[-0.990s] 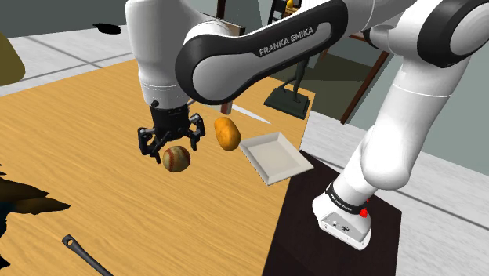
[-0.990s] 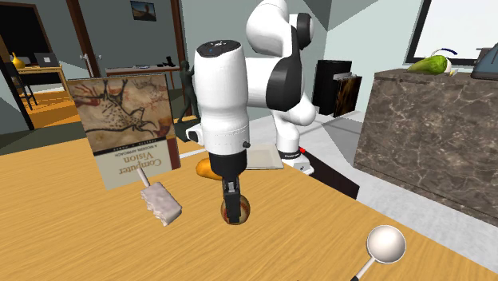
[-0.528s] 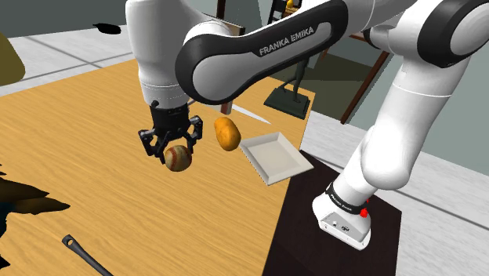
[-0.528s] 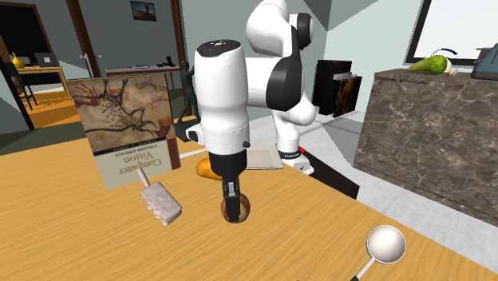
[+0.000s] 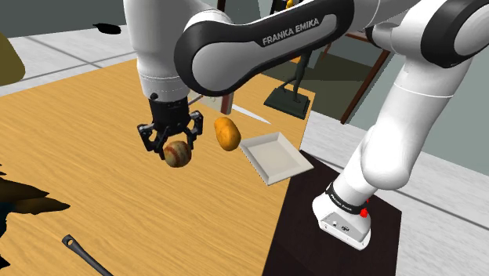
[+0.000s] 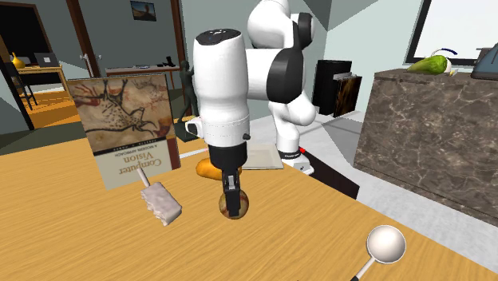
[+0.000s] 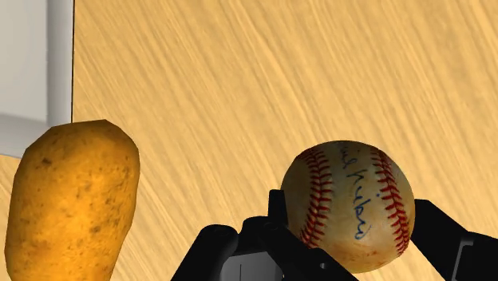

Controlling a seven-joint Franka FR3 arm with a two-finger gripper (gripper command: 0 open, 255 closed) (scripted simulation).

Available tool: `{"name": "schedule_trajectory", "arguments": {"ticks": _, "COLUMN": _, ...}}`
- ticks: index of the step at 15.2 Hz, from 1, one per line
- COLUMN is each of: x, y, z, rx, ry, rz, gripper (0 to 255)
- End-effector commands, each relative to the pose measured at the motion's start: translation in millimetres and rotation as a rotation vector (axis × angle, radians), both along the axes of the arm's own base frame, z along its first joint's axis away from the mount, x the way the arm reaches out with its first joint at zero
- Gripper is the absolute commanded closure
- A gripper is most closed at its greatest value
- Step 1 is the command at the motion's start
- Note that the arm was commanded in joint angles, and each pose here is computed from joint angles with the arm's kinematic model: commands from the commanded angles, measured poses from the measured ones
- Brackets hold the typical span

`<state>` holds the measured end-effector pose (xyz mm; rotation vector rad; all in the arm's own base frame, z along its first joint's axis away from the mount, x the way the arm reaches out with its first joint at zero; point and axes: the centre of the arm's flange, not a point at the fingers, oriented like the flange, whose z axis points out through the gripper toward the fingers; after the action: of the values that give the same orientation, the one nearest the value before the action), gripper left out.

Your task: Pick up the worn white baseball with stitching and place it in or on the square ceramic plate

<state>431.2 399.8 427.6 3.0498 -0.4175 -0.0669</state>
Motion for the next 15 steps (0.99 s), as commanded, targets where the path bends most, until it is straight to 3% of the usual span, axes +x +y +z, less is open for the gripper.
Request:
{"name": "schedule_trajectory", "arguments": {"ticks": 1, "x": 0.3, "y": -0.3, "z": 10.4, "rx": 0.0, "ry": 0.0, "rz": 0.0, "gripper": 255}}
{"name": "schedule_trajectory", "arguments": {"ticks": 15, "x": -7.1, "y": -11.2, "z": 75.2, "rx": 0.0, "ry": 0.0, "rz": 0.0, "gripper": 255}}
